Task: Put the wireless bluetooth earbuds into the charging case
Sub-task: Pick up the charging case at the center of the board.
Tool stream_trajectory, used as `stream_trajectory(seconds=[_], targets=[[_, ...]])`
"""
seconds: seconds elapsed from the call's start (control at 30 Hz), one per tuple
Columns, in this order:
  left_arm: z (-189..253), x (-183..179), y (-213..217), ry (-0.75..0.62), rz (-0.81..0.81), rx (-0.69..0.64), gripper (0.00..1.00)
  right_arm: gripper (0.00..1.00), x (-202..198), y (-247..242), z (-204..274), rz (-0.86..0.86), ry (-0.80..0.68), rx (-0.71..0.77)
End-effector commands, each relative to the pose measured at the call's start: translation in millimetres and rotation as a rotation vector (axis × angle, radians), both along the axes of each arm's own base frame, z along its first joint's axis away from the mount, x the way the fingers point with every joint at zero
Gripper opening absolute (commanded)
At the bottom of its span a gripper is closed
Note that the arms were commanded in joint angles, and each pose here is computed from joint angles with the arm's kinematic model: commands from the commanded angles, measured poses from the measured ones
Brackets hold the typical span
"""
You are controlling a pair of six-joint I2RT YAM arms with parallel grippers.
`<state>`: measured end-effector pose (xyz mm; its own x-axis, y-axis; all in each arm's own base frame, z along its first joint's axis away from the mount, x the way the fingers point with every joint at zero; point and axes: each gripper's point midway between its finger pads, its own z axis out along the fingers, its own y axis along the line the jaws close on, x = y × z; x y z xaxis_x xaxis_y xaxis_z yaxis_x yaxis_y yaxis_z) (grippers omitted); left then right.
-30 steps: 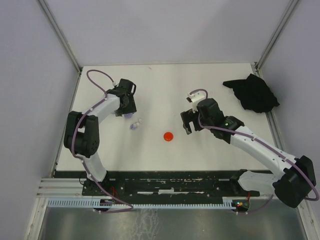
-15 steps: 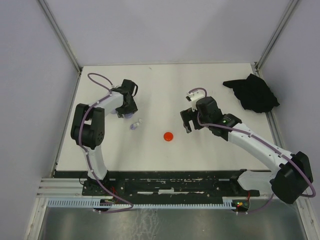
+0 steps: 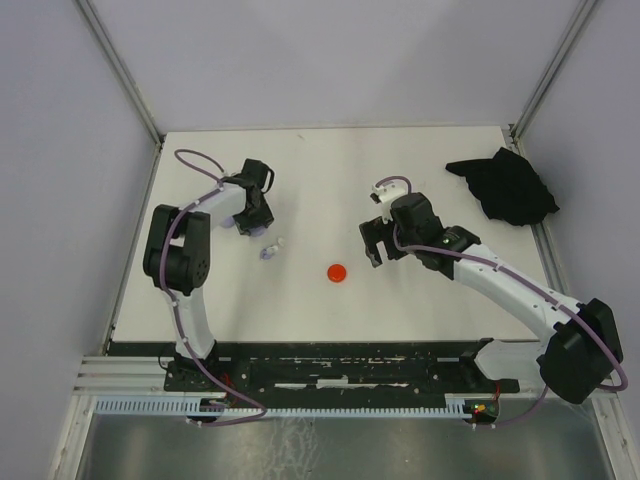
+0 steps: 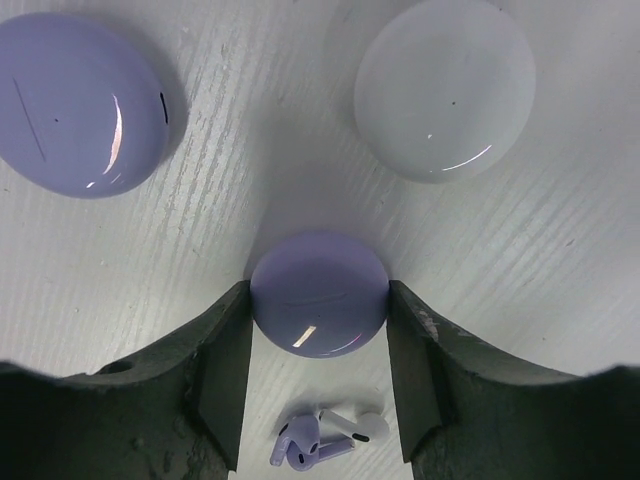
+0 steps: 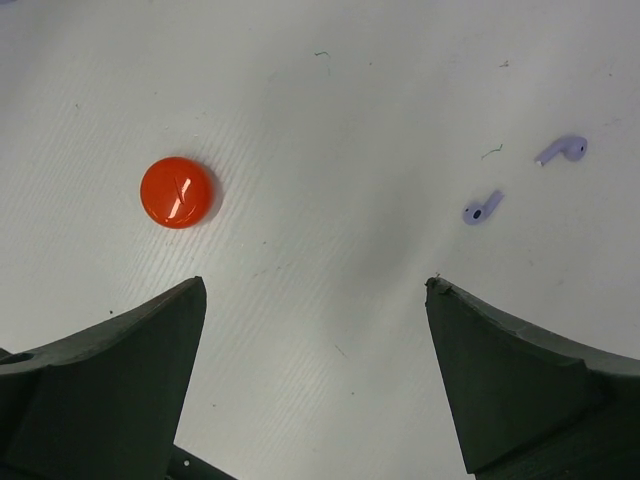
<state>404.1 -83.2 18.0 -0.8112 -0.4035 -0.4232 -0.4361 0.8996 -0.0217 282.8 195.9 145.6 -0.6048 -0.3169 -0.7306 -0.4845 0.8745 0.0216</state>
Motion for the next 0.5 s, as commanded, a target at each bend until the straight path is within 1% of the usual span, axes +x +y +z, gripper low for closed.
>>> stream_trajectory(seconds=[0.0, 0.1, 0.23, 0.37, 0.47], targets=[[14, 7, -5, -0.069, -0.013, -0.042, 0.54, 0.99, 13, 14, 29, 0.013, -0.066, 0.075], [26, 6, -5, -0.101, -0.055, -0.039, 0.5, 0.99, 13, 16, 36, 0.017, -0.074, 0.092], [49, 5, -13, -0.181, -0.144, -0.075, 0.47, 0.99, 14, 23, 48, 0.031, -0.081, 0.128], [74, 1, -36, -0.27, -0.303, -0.16, 0.45, 0.99, 14, 33, 61, 0.043, -0.076, 0.184], [94, -5, -50, -0.339, -0.415, -0.194, 0.44, 1.0, 12, 48, 74, 0.059, -0.053, 0.271]])
